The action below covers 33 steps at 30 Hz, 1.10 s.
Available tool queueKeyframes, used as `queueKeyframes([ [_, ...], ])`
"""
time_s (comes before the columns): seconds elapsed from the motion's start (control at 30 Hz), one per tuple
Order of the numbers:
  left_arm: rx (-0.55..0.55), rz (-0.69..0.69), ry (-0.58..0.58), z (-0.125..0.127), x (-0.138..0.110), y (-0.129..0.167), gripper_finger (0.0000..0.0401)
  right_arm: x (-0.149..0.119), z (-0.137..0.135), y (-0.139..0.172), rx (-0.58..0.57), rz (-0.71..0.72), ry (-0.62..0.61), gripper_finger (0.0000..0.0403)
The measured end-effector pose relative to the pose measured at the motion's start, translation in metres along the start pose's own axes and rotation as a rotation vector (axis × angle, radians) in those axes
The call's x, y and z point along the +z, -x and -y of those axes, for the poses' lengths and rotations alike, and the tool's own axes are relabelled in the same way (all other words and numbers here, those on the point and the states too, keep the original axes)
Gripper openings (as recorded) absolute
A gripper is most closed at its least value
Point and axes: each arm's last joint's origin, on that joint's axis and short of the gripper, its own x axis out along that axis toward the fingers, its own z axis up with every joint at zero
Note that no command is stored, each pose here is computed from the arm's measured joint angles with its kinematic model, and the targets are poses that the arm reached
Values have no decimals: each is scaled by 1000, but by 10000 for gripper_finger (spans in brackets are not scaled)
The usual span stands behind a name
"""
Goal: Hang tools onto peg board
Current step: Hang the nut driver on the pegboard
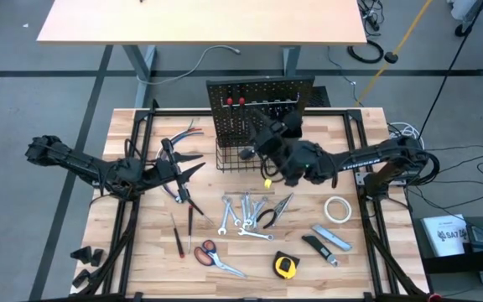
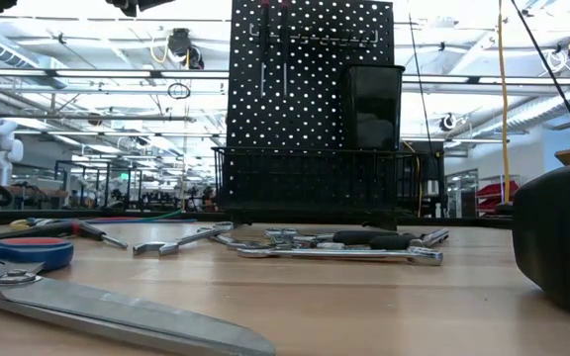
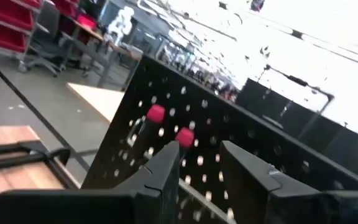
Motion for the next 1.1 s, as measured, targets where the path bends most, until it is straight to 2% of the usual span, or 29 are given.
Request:
queueKeyframes([
  [0.1, -9, -16, -10, 1, -2, 0, 107, -5, -12, 16, 60, -43, 18, 109],
  [0.23, -24, -42, 13, 3, -5, 0, 107, -18, -30, 38, 220, -88, 47, 109],
  [0.37, -85, -64, 55, 6, -8, 1, 107, -32, -42, 56, 476, -153, 44, 109],
  [0.5, -196, -91, 114, 10, -13, 2, 107, -43, -49, 66, 727, -257, -15, 109],
  [0.57, -247, -118, 148, 12, -15, 3, 107, -47, -51, 67, 813, -309, -65, 109],
  [0.67, -321, -187, 217, 15, -22, 4, 107, -51, -58, 67, 864, -348, -115, 109],
  [0.77, -360, -326, 320, 15, -25, 6, 107, -58, -73, 65, 862, -358, -139, 109],
  [0.9, -332, -538, 448, 11, -23, 10, 107, -73, -101, 58, 855, -342, -160, 109],
  [1.03, -282, -646, 524, 7, -21, 13, 107, -90, -133, 47, 848, -289, -234, 109],
  [1.1, -247, -699, 539, 6, -23, 16, 107, -99, -144, 40, 883, -284, -292, 109],
])
